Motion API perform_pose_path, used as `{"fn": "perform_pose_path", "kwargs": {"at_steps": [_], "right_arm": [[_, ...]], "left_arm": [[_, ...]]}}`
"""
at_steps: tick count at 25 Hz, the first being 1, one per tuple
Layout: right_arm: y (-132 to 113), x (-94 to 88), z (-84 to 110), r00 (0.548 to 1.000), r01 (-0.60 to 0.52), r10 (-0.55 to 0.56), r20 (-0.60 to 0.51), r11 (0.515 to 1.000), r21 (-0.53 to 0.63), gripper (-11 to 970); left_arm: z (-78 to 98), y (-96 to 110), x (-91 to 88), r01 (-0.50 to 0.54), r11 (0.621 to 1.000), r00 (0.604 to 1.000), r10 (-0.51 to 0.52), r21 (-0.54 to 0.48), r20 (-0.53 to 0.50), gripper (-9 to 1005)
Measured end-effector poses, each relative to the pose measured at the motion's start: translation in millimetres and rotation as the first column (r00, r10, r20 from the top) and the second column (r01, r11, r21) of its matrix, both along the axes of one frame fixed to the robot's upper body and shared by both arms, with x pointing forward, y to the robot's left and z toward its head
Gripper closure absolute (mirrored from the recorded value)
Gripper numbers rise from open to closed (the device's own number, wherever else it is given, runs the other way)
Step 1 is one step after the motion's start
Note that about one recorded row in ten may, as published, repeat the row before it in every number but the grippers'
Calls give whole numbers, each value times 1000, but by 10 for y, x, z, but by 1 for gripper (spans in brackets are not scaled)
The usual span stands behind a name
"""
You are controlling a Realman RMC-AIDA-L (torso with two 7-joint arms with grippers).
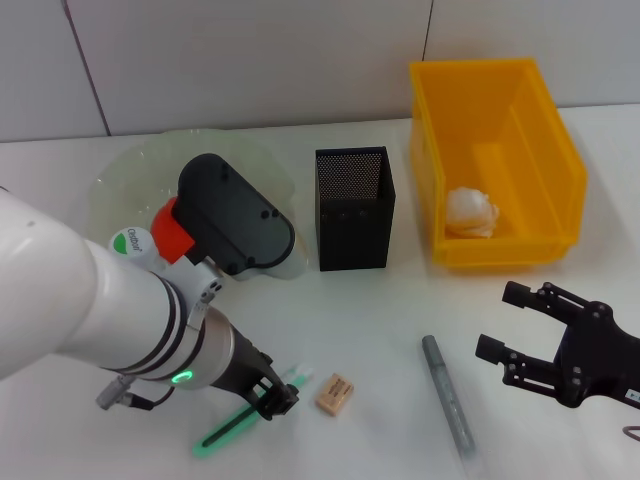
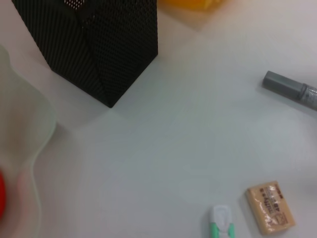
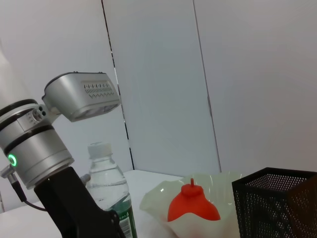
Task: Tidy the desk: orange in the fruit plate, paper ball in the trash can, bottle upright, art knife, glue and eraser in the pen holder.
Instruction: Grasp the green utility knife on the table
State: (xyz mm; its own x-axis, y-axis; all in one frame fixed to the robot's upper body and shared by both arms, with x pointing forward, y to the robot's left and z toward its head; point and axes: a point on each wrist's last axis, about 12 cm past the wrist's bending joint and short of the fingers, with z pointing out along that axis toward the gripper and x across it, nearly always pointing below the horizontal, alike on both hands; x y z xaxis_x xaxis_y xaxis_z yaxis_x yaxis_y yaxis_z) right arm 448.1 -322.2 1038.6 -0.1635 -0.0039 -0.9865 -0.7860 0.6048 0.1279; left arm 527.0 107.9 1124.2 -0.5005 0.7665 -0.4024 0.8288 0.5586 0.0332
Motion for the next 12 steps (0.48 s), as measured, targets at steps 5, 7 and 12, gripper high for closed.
{"fn": "perform_pose_path", "kwargs": {"at_steps": [5, 7, 12], "right_arm": [[-1, -1, 0, 1000, 1, -1, 0, 1000, 0, 150], [-2, 0, 0, 1000, 1, -1, 0, 1000, 0, 150], [-6, -6, -2, 1000, 3, -3, -1, 1000, 0, 150]], "left_arm": [[-52, -7, 19, -2, 1000, 1000, 2, 7, -26, 572], [-66, -9, 25, -2, 1000, 999, 3, 10, -34, 573], [-69, -10, 26, -1, 1000, 999, 2, 14, -39, 574]]}}
